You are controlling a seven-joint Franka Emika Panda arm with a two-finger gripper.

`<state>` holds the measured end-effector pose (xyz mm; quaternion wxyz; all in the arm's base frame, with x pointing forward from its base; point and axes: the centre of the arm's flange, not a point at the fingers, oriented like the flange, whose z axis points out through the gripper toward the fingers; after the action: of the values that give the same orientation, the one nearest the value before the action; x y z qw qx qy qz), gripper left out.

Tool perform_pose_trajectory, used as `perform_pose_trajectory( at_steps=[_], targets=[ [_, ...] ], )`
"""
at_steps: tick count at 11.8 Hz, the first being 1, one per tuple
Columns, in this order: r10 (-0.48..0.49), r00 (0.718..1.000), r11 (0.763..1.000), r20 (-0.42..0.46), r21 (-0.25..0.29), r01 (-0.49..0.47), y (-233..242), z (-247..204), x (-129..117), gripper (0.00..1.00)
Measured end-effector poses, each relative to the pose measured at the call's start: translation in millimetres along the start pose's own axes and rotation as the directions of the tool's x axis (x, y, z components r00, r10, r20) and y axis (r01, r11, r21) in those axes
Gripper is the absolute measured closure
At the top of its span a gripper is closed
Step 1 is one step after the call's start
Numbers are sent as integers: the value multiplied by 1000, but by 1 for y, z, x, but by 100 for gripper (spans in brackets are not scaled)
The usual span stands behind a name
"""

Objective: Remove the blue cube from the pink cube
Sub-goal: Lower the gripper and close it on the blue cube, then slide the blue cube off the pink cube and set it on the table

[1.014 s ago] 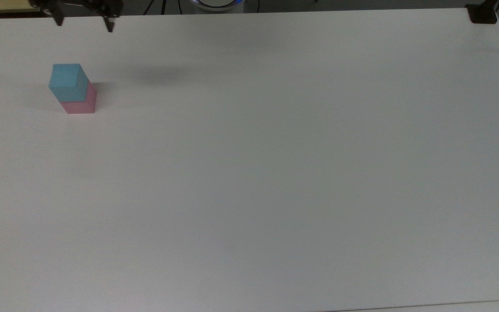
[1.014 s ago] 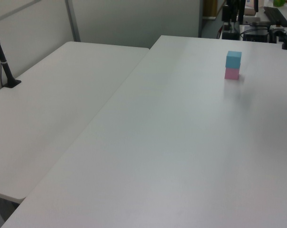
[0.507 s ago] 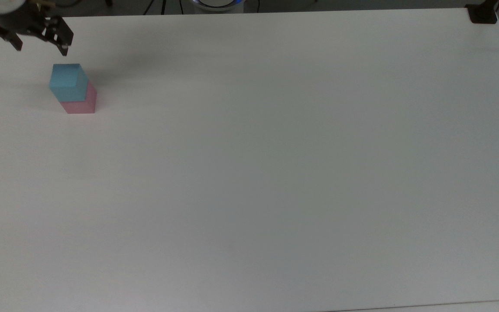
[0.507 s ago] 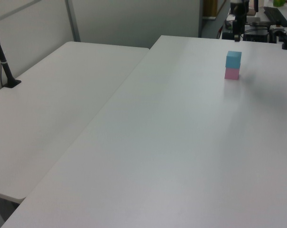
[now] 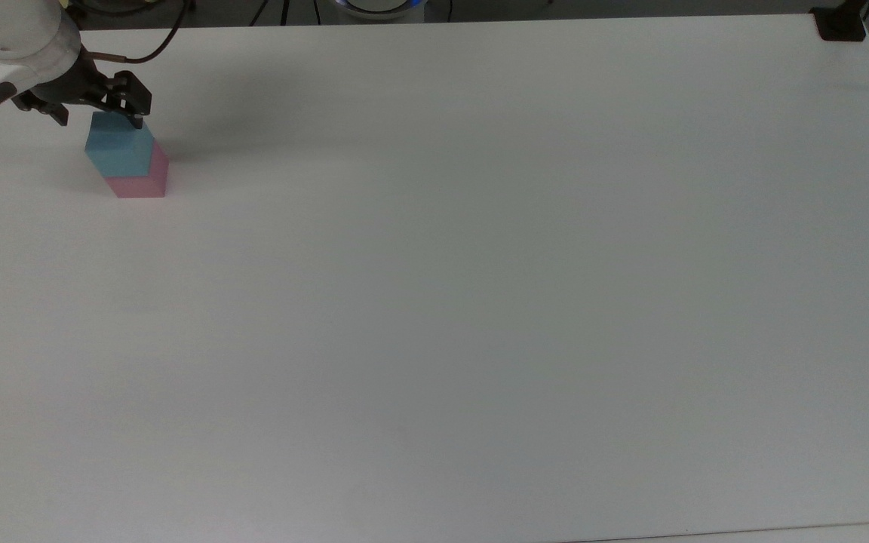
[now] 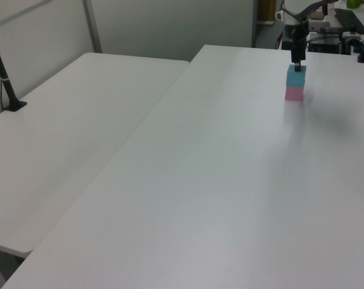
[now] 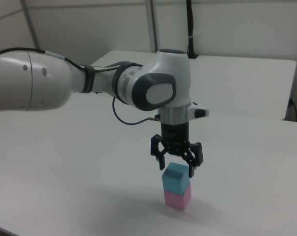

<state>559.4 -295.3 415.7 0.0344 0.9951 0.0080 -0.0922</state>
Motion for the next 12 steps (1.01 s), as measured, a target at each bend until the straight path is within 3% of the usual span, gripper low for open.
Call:
perform_pose_trajectory(
  at_steps=[3,4,6,9,12],
  targets=[
    [-7,1000,1000,-8,-3,7,-3,15,1,5],
    [-9,1000,1000,-5,-1,9,-4,18,1,14],
    [-20,1000,1000,-7,-2,20,-9,16,3,43],
    [-85,996,996,-18,-13,85,-50,-12,15,44],
    [-121,992,992,-34,-37,120,-151,-37,42,44]
  ],
)
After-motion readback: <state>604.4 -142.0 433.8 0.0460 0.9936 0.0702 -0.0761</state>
